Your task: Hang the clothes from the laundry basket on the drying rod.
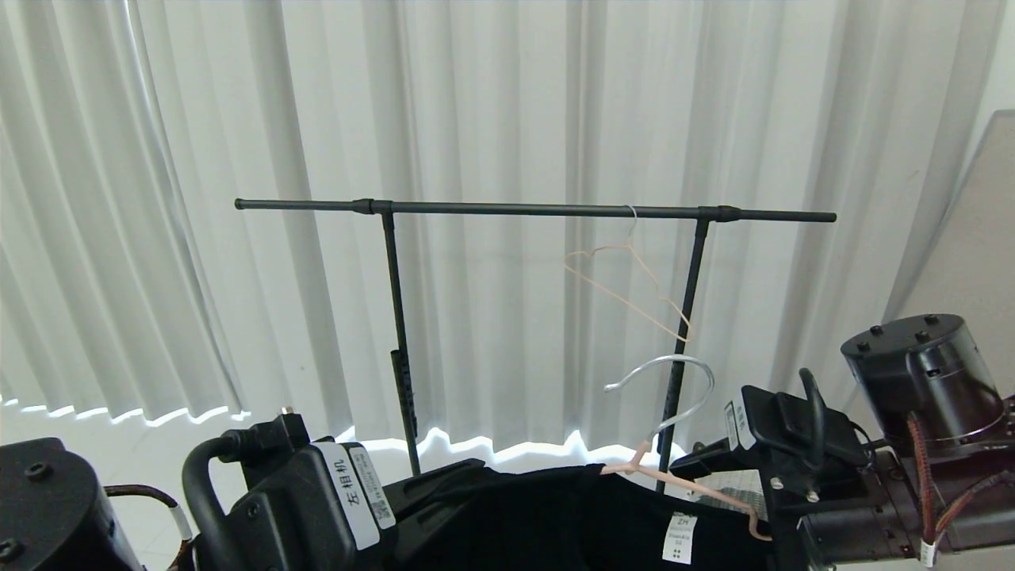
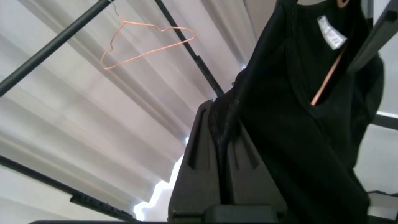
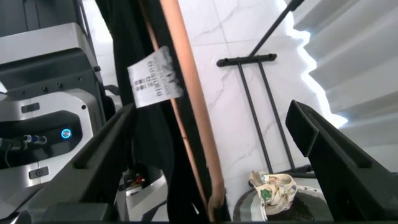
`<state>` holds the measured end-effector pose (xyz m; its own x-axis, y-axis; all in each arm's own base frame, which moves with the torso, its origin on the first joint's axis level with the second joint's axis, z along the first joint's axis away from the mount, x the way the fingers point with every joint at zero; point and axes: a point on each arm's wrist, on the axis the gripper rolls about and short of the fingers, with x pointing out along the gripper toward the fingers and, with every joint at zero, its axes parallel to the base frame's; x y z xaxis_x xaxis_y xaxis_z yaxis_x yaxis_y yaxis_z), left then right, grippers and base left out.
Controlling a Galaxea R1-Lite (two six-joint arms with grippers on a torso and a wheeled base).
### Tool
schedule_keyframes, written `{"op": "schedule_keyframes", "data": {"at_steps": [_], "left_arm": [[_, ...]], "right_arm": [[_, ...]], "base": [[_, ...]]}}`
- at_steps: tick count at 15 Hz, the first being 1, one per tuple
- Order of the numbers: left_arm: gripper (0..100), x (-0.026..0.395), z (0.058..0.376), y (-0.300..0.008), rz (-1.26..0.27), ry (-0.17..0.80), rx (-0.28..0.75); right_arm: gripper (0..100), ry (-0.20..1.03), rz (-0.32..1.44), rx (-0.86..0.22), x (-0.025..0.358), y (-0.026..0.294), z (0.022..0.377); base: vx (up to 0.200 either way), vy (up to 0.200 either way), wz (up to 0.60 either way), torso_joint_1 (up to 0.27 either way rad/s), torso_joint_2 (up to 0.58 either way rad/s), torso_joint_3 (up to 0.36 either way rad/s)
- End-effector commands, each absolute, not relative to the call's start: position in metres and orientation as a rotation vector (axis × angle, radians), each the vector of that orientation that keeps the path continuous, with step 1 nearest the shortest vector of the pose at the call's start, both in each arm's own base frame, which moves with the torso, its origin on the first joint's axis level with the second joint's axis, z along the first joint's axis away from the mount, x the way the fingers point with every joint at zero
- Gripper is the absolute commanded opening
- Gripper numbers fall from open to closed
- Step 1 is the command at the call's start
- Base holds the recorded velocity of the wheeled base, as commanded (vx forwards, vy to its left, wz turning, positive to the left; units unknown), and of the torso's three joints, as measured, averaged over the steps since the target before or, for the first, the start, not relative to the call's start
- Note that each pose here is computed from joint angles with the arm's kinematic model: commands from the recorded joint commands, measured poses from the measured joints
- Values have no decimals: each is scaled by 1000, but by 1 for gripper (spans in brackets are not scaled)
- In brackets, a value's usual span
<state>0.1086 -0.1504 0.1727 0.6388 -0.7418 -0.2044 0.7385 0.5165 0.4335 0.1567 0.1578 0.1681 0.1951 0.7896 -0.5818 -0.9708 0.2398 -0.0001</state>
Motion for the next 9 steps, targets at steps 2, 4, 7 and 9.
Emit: {"op": "schedule_keyframes", "data": {"at_steps": [2,4,7,9], "left_arm": [[0,109,173,-151,-889,-7,517],[0,109,173,-151,-889,-9,518],[0,109,173,-150,-888,-11,518],[0,109,173,-150,-888,-11,520]], "right_arm": [[100,530,1281,-414,157,158,167],[100,534,1279,-413,157,158,166],[100,536,1278,-414,157,158,166],[0,536,1245,-430,158,158,166]], "base": [[0,0,0,0,0,0],[0,0,0,0,0,0],[0,0,0,0,0,0],[0,0,0,0,0,0]]}}
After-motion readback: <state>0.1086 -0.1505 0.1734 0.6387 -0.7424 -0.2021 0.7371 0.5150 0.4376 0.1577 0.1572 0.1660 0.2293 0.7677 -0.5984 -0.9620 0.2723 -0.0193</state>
